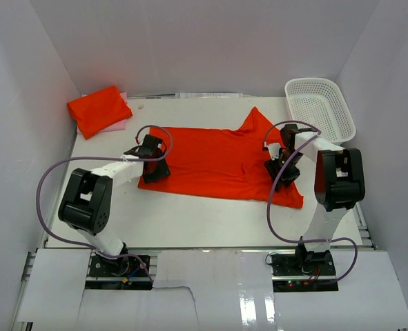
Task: Fold and stack the t-shirts
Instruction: Fold the flattened tshirt in 1/3 of the way
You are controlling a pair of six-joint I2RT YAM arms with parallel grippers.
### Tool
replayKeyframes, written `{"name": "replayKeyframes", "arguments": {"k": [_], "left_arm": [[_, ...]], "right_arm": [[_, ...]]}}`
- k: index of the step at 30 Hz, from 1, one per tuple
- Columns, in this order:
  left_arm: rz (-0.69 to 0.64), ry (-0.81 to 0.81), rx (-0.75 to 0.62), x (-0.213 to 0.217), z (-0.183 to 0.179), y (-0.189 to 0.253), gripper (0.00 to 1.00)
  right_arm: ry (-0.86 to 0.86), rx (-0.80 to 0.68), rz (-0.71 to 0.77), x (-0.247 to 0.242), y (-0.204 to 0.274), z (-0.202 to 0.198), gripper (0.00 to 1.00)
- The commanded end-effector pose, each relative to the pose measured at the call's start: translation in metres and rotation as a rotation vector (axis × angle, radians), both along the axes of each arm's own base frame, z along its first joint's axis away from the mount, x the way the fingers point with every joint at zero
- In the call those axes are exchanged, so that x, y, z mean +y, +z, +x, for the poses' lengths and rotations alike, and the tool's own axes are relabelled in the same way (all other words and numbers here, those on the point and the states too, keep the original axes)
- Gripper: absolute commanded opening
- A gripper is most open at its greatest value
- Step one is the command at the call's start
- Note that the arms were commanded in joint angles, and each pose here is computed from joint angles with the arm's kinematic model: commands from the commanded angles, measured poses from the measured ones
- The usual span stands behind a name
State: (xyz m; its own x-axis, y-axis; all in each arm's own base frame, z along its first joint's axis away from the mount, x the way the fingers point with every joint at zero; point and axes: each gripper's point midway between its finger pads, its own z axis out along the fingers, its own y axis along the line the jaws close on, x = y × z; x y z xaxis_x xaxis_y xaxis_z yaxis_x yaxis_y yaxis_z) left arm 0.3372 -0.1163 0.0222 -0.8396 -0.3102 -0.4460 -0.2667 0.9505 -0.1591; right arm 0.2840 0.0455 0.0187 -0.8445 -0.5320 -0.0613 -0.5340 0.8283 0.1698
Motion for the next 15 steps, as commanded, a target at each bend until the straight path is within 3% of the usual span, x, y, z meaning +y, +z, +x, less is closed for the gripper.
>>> {"name": "replayKeyframes", "arguments": {"k": [1,9,15], "left_arm": [[0.061,0.082,0.293,0.026,-0.090,-0.039,0.64],[0.008,0.162,0.368,0.031,-0.143,-0.045,0.65],[-0.041,0.180,0.365,0.027,-0.156,-0.036,0.65]], "right_arm": [[0.049,0.019,-0.095,-0.020,-0.016,-0.011,0.56],[0.075,0.055,-0.072,-0.015,-0.020,-0.045,0.56],[0.083,0.077,-0.069,-0.017,-0.023,-0.069,0.56]]}}
